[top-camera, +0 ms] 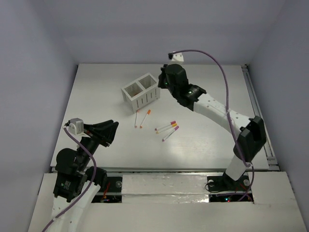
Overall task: Sort the stationery into containers
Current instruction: Pick up the pen from the corner of the board.
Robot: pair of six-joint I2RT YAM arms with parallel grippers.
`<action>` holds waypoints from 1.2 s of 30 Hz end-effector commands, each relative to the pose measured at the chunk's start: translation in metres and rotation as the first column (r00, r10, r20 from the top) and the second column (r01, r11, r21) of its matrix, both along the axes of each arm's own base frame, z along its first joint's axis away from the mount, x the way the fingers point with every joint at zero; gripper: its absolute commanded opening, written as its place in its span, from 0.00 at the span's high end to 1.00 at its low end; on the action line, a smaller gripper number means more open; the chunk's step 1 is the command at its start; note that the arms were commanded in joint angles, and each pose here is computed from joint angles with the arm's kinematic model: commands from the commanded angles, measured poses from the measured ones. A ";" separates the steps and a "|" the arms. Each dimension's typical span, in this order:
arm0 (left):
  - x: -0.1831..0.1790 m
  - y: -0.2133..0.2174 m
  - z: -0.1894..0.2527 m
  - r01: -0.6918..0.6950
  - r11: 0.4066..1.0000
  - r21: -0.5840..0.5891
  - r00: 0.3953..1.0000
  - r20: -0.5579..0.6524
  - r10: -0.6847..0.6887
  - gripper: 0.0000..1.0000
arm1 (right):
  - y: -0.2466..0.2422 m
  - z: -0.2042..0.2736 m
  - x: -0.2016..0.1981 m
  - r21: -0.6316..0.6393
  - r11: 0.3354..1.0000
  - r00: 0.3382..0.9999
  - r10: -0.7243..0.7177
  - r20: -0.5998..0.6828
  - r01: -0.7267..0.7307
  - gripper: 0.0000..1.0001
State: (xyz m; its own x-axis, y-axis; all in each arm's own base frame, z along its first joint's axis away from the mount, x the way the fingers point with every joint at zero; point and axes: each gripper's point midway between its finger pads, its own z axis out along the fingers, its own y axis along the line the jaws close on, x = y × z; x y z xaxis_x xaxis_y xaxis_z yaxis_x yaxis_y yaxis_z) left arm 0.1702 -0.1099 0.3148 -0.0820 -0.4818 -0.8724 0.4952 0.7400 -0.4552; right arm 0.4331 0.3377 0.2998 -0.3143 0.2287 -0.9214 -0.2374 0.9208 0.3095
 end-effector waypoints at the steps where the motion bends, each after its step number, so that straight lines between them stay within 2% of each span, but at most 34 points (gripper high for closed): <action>1: -0.008 0.000 0.022 0.019 1.000 -0.024 0.997 0.078 -0.017 0.68 | -0.108 -0.063 0.006 -0.184 0.950 0.951 -0.280 -0.135 0.253 1.00; 2: -0.009 -0.001 0.022 0.020 0.999 -0.026 0.997 0.080 -0.018 0.68 | -0.145 -0.082 0.010 -0.183 0.936 0.918 -0.335 -0.210 0.300 1.00; 4: -0.008 -0.001 0.021 0.019 1.000 -0.025 0.997 0.077 -0.017 0.68 | -0.180 -0.100 0.006 -0.185 0.923 0.888 -0.378 -0.261 0.338 1.00; 5: -0.008 -0.001 0.021 0.019 1.000 -0.025 0.997 0.075 -0.017 0.68 | -0.194 -0.127 -0.004 -0.217 0.922 0.866 -0.378 -0.328 0.321 0.99; 6: -0.007 -0.001 0.021 0.017 1.000 -0.025 0.997 0.074 -0.016 0.68 | -0.219 -0.139 -0.004 -0.245 0.898 0.829 -0.434 -0.353 0.365 0.94; 7: -0.007 -0.001 0.020 0.017 1.000 -0.024 0.997 0.072 -0.016 0.68 | -0.231 -0.149 -0.008 -0.279 0.879 0.803 -0.470 -0.366 0.388 0.85; 8: -0.007 -0.003 0.019 0.028 0.999 -0.024 0.997 0.067 -0.027 0.68 | -0.245 -0.164 -0.015 -0.320 0.857 0.774 -0.506 -0.381 0.403 0.65; 9: -0.007 -0.003 0.019 0.029 0.999 -0.021 0.997 0.067 -0.028 0.68 | -0.252 -0.172 -0.017 -0.334 0.850 0.760 -0.518 -0.392 0.407 0.23; 10: -0.006 -0.003 0.020 0.030 0.999 -0.023 0.997 0.067 -0.028 0.68 | -0.262 -0.185 -0.018 -0.353 0.838 0.734 -0.539 -0.412 0.417 0.12; 13: -0.006 -0.004 0.018 0.034 0.999 -0.021 0.997 0.065 -0.033 0.68 | -0.270 -0.216 -0.019 -0.366 0.846 0.704 -0.528 -0.475 0.387 0.08; 17: -0.005 -0.005 0.018 0.034 0.999 -0.020 0.998 0.062 -0.033 0.68 | -0.286 -0.256 -0.022 -0.404 0.822 0.632 -0.568 -0.527 0.401 0.15; 18: -0.005 -0.005 0.018 0.036 0.999 -0.021 0.998 0.061 -0.035 0.68 | -0.279 -0.260 -0.020 -0.375 0.841 0.643 -0.540 -0.544 0.390 0.19; 23: -0.006 -0.007 0.017 0.045 0.999 -0.020 0.997 0.059 -0.044 0.68 | -0.291 -0.270 -0.019 -0.380 0.832 0.599 -0.555 -0.577 0.405 0.30; 25: -0.006 -0.007 0.018 0.045 0.999 -0.019 0.997 0.061 -0.043 0.68 | -0.297 -0.273 -0.016 -0.344 0.843 0.591 -0.536 -0.602 0.415 0.39; 27: -0.006 -0.006 0.017 0.043 0.999 -0.019 0.997 0.059 -0.042 0.68 | -0.303 -0.278 -0.016 -0.341 0.844 0.580 -0.533 -0.617 0.413 0.39; 28: -0.006 -0.006 0.017 0.043 0.999 -0.020 0.997 0.061 -0.042 0.68 | -0.302 -0.283 -0.018 -0.346 0.848 0.574 -0.528 -0.626 0.402 0.57; 29: -0.006 -0.006 0.018 0.043 0.999 -0.020 0.997 0.062 -0.042 0.68 | -0.301 -0.285 -0.019 -0.344 0.854 0.576 -0.518 -0.632 0.390 0.68; 31: -0.006 -0.006 0.018 0.042 0.999 -0.022 0.997 0.061 -0.041 0.68 | -0.300 -0.286 -0.020 -0.342 0.859 0.581 -0.510 -0.634 0.381 0.83; 33: -0.007 -0.006 0.019 0.042 0.999 -0.023 0.997 0.066 -0.041 0.68 | -0.296 -0.274 -0.016 -0.311 0.871 0.617 -0.490 -0.616 0.381 0.97; 34: -0.006 -0.006 0.018 0.042 0.999 -0.021 0.997 0.063 -0.040 0.68 | -0.290 -0.265 -0.014 -0.287 0.881 0.644 -0.472 -0.602 0.377 0.99; 36: -0.006 -0.006 0.017 0.044 0.999 -0.021 0.997 0.060 -0.042 0.68 | -0.272 -0.223 -0.003 -0.193 0.912 0.742 -0.406 -0.534 0.361 1.00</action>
State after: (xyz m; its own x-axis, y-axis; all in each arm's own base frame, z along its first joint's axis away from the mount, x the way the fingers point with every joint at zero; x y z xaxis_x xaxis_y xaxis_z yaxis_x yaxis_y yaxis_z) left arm 0.1676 -0.1137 0.3153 -0.0917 -0.4806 -0.8721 0.5128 0.7280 -0.4551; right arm 0.4105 0.0382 0.0297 -0.7412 0.3934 -0.5439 0.4308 0.9002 0.0641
